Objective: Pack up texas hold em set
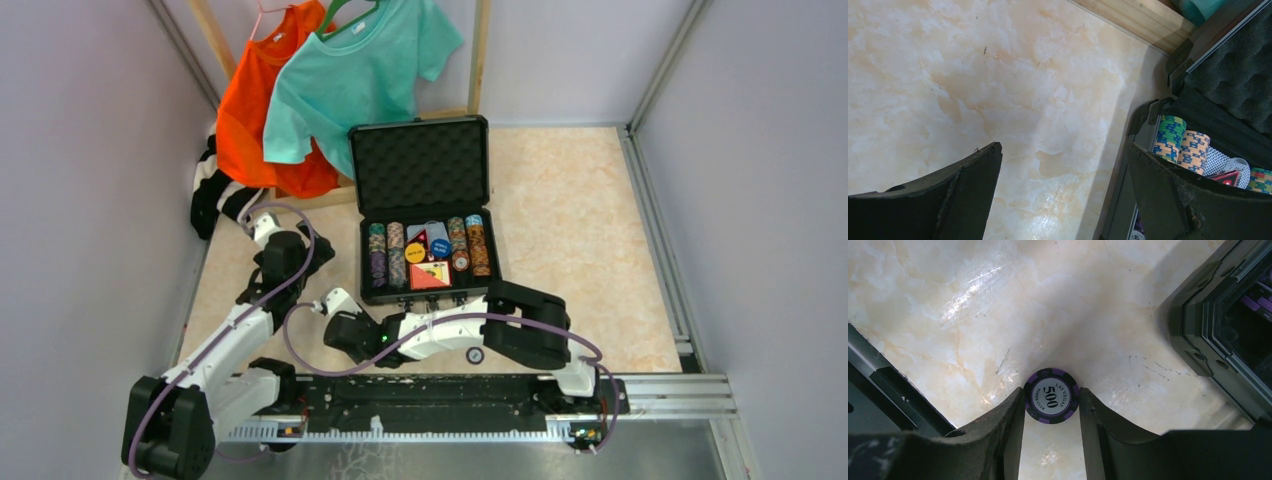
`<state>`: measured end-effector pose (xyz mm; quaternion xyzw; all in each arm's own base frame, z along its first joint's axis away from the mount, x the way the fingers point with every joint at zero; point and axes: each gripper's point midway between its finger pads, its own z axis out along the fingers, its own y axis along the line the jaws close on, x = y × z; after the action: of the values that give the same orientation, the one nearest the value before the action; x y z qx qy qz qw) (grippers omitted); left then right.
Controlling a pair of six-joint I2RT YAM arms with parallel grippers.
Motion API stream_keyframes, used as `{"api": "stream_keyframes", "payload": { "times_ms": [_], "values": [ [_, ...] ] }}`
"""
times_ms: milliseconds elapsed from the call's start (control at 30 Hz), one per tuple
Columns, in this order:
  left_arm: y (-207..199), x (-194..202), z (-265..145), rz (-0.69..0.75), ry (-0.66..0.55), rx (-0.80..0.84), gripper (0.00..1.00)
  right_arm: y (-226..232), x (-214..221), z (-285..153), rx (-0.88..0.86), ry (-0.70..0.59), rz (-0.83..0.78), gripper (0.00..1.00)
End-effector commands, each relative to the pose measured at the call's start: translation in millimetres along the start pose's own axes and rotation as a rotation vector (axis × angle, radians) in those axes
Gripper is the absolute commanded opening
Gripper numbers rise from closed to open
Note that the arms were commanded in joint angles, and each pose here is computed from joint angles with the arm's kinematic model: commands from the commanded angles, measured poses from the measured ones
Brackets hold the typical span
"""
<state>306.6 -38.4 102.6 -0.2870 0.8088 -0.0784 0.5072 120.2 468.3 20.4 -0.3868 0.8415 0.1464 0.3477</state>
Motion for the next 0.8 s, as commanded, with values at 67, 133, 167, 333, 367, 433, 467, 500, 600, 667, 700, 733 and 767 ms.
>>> {"api": "stream_keyframes", "payload": {
  "times_ms": [67,133,167,333,367,433,467,500,600,667,700,733,767],
  "values": [
    [-12,-15,-1,-0.030,-0.043,0.040,0.99,-5,16,-9,0.021,0.060,-0.033,0.38],
    [-12,-15,-1,-0.029,-0.040,0.042,0.99,-9,9,-12,0.021,0.045,-0.022,0.38],
    [-13,-15,-1,-0.029,-0.039,0.044,0.99,-10,5,-14,0.019,0.036,-0.014,0.38],
    [-19,-16,-3,-0.041,-0.030,0.066,0.99,-20,-4,-24,0.025,0.007,0.007,0.37],
    [-21,-17,-4,-0.045,-0.027,0.075,0.99,-23,-5,-26,0.030,0.001,0.010,0.37],
    [-27,-16,-5,-0.054,-0.011,0.099,0.99,-29,-8,-31,0.040,-0.009,0.020,0.37],
    [-30,-16,-5,-0.056,-0.002,0.111,0.99,-32,-7,-32,0.044,-0.009,0.024,0.37],
    [-34,-15,-6,-0.056,0.011,0.126,0.99,-34,-10,-35,0.047,-0.017,0.029,0.37],
    [-48,-7,-8,-0.050,0.072,0.181,0.99,-45,-11,-41,0.063,-0.026,0.041,0.38],
    [-63,3,-11,-0.037,0.144,0.256,0.99,-52,-13,-45,0.070,-0.036,0.052,0.37],
    [-70,8,-13,-0.029,0.177,0.297,0.99,-56,-14,-47,0.076,-0.041,0.056,0.38],
    [-77,13,-15,-0.023,0.208,0.333,0.99,-60,-15,-49,0.081,-0.046,0.058,0.37],
    [-84,18,-18,-0.022,0.245,0.373,0.99,-64,-17,-51,0.087,-0.052,0.061,0.37]
  ]
}}
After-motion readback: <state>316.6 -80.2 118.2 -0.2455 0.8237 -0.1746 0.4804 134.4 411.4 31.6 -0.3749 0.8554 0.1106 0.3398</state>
